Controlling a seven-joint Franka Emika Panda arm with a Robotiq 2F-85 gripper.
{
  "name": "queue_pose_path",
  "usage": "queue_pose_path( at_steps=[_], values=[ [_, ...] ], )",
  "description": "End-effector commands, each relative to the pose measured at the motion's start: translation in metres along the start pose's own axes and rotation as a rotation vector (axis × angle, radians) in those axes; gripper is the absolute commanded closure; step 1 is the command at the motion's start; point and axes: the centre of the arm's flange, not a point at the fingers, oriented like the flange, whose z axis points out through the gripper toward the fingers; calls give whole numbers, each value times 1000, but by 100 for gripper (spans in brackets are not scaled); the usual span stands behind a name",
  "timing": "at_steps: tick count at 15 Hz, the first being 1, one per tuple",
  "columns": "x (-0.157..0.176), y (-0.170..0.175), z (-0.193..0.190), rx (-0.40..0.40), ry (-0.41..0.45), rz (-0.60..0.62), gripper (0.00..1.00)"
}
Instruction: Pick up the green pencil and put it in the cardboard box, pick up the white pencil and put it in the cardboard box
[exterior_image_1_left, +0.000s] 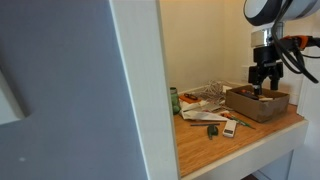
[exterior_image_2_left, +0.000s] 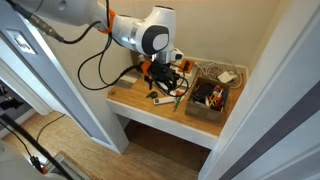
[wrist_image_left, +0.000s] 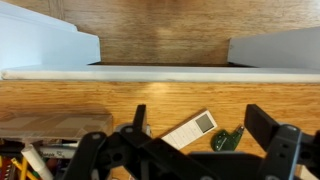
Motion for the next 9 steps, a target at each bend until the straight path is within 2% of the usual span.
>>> queue_pose_path(
  at_steps=[1, 5, 9],
  values=[
    [1, 0, 0, 0, 0, -1, 0],
    [6, 0, -1, 4, 8, 14, 0],
    [13, -10, 29, -18, -33, 67, 0]
  ],
)
